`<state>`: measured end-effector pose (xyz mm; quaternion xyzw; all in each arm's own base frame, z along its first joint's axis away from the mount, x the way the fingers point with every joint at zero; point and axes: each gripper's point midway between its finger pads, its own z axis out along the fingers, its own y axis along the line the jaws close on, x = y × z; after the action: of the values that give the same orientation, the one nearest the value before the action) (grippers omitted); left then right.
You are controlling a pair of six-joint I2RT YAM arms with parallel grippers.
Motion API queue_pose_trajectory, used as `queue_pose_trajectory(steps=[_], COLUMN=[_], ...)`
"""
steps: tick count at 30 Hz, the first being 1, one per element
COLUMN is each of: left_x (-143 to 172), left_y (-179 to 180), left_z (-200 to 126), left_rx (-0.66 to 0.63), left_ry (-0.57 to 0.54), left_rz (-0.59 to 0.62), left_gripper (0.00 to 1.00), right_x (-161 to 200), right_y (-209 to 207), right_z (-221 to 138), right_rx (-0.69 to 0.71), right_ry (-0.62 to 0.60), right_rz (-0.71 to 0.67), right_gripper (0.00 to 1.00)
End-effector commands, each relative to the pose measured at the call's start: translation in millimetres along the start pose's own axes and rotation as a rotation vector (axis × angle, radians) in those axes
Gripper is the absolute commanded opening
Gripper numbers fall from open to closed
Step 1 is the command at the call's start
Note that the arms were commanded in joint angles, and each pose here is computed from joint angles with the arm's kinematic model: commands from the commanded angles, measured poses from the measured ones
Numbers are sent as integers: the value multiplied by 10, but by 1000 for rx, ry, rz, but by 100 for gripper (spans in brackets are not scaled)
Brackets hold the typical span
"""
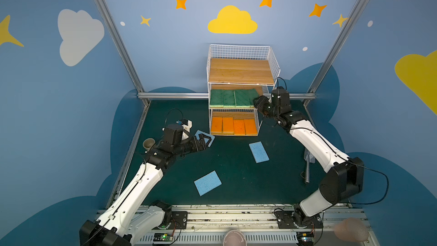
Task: Arrange cleaning sponges on a shelf
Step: Pick up the cleaning sponge from the shelf.
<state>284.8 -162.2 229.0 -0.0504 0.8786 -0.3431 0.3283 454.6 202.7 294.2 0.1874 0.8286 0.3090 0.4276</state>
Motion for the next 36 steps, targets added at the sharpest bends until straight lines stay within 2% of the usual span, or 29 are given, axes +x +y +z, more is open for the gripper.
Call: queue_pose_trajectory(steps=[1,15,28,36], left_x=[27,59,84,98], left_y=[26,43,95,96], left_z=[-20,-54,-112,-141], left_rx=[-9,-13,-19,-16], left_ry=[2,2,-7,-7], left_rz=[10,14,9,12], left_gripper=[100,100,100,100], right_x=[54,216,292,137], right_y=[6,-64,-104,-12], right_z=[45,181,185,-28], right_rx=[35,141,125,96], right_ry=[6,-11,-23,-81], right_rz=[-47,-149,-77,-41], right_gripper=[55,37,0,0])
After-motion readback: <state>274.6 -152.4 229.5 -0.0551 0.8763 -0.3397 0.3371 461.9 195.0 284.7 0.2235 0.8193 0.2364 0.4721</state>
